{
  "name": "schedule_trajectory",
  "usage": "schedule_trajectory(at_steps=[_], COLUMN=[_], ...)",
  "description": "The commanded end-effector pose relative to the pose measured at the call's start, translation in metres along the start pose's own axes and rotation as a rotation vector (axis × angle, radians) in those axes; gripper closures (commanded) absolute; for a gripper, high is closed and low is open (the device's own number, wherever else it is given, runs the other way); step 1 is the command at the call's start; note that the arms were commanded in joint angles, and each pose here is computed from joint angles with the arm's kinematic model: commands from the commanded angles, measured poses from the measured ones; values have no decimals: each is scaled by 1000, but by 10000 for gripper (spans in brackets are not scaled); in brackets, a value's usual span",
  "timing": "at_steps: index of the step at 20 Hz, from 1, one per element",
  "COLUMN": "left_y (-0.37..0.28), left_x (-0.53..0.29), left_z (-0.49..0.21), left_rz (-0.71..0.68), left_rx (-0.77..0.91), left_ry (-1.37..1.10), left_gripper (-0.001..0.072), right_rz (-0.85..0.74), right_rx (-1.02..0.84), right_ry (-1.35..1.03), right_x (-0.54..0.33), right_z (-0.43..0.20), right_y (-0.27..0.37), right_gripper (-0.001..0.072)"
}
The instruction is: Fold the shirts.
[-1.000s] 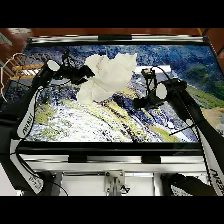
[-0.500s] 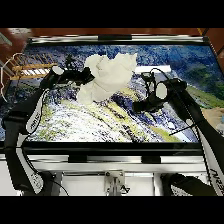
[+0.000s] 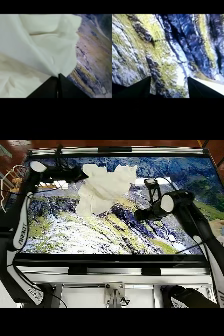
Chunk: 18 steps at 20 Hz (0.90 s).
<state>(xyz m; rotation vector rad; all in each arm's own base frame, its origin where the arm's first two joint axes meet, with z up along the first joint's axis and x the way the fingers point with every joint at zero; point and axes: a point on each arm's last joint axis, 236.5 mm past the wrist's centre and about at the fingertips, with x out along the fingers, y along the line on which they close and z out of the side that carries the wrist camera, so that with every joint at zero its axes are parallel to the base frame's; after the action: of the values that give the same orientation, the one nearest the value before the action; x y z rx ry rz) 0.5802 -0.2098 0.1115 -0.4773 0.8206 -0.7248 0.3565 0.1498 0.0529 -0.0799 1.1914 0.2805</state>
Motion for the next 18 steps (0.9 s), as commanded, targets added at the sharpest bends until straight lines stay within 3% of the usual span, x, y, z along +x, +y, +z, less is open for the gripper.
schedule_trajectory(at_steps=[1,4,7,12,16,17,18], left_y=[-82,-132,-187,-248,-249,-242,-235], left_x=[-76,-118,-126,-75,-35,-36,-40], left_z=[-17,-53,-114,-238,-303,-312,-313], left_rz=[-34,32,-28,-139,-111,-94,-82], left_rx=[271,384,373,330,201,174,160], left_ry=[123,218,343,521,566,595,619], left_gripper=[652,651,652,651,641,523,328], right_rz=[-189,-330,-324,-250,-180,-178,-177], right_rx=[-44,34,115,160,165,166,171], right_ry=[-204,-423,-569,-540,-515,-516,-517], right_x=[-63,-147,-202,-209,-202,-202,-202], right_z=[24,30,20,-2,-4,-4,-4], right_y=[-45,-81,-87,-75,-60,-60,-60], right_gripper=[125,126,126,126,126,126,126])
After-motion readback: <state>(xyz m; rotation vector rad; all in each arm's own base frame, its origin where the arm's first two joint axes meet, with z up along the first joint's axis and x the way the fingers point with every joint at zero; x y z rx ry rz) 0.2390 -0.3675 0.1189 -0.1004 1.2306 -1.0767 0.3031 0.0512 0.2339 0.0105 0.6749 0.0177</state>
